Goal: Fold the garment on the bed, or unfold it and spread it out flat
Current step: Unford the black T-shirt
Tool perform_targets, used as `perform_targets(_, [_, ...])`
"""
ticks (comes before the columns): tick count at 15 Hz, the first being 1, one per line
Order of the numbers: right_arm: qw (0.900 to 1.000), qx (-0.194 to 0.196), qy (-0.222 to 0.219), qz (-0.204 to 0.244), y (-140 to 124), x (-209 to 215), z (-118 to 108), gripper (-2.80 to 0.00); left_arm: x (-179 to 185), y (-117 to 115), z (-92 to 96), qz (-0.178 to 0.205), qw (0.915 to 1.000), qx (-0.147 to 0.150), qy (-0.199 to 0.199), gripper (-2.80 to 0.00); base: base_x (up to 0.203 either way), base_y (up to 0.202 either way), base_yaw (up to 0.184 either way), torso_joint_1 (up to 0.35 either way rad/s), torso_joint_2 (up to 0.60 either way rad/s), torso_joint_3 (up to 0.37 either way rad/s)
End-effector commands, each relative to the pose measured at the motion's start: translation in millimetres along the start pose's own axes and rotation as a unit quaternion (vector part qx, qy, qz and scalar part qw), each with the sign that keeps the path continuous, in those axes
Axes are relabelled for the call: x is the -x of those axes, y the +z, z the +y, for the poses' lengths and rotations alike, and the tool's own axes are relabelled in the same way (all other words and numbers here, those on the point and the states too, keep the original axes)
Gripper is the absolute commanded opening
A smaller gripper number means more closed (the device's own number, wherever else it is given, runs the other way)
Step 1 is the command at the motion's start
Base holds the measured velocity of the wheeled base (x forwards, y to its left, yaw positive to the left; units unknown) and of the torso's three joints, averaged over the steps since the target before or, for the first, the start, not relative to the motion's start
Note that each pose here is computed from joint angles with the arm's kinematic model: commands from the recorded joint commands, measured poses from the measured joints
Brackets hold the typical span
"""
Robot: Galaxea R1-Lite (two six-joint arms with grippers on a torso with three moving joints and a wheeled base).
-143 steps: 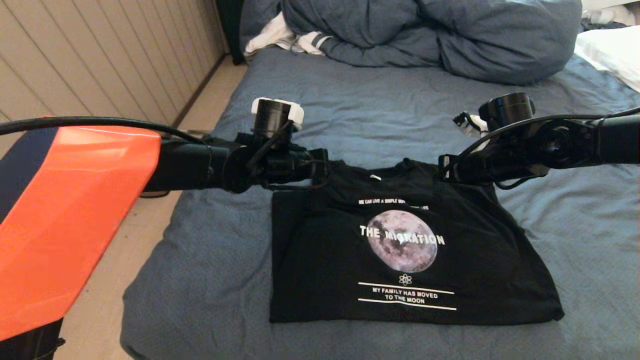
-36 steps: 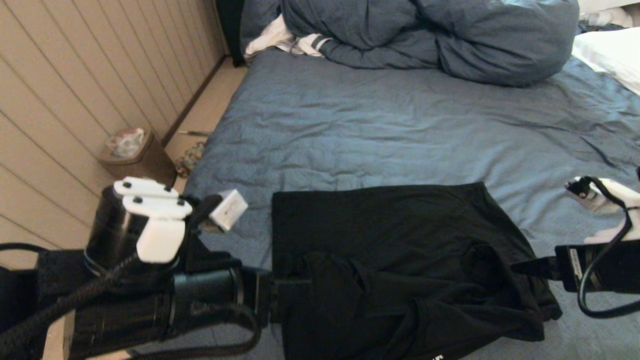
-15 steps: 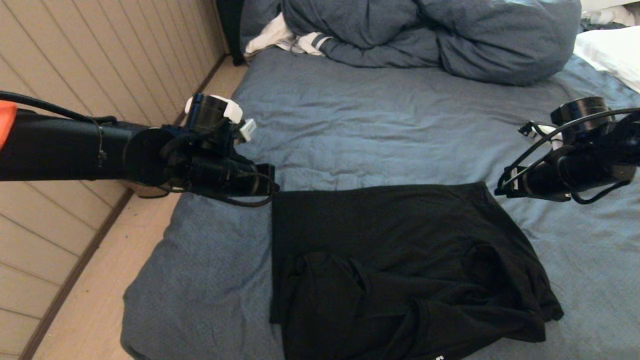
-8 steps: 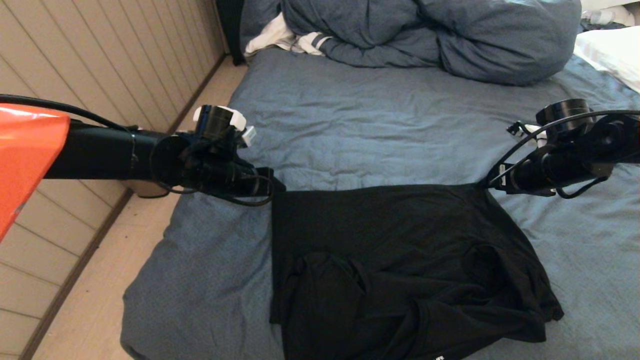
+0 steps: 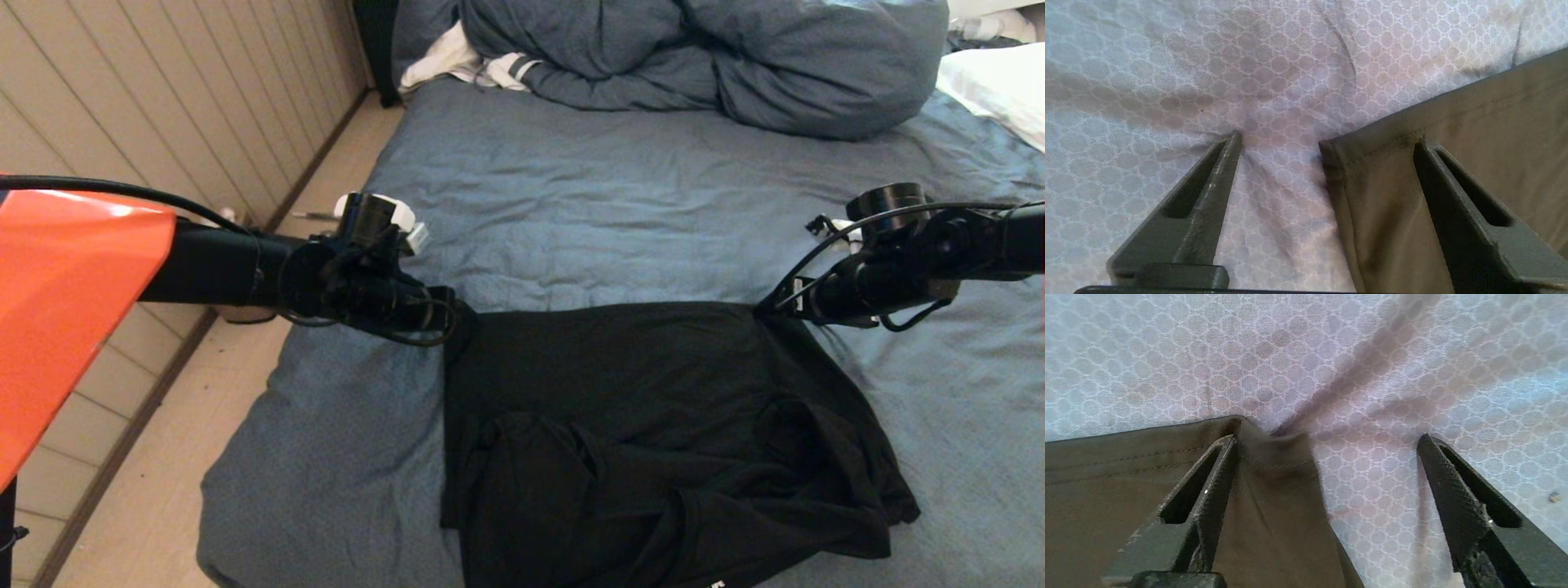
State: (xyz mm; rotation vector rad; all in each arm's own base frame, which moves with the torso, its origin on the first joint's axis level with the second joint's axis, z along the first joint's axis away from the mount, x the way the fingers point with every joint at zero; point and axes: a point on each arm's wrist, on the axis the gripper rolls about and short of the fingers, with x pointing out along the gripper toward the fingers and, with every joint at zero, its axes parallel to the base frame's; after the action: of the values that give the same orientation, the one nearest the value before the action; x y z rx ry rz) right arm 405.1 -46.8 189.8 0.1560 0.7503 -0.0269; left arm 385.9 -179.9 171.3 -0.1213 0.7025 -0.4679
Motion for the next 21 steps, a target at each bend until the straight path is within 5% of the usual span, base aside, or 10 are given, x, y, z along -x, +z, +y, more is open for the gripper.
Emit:
perform_targets(1, [1.000,-0.002,0.001,0.012,-4,-10,0,-2.80,-5,-3,1.2,0.005,1.0000,0.003,0.000,-2.80,0.000,0.000,0.000,0.000,0.00,0.000])
perform_targets(12, [1.000,0.007,0.016,-0.016,6,13,17,-2.80,13,7,-9.9,-0.020,0.9997,-0.002,-0.015,-2.80,0.000,0.000,0.000,0.000,0.00,0.000])
perform_targets(21, [0.988,0.010,0.033,-0.148,46,29,30,-2.80,50,71,-21.8,-0.179,0.9837,-0.013,0.009,-2.80,0.000,0.000,0.000,0.000,0.00,0.000])
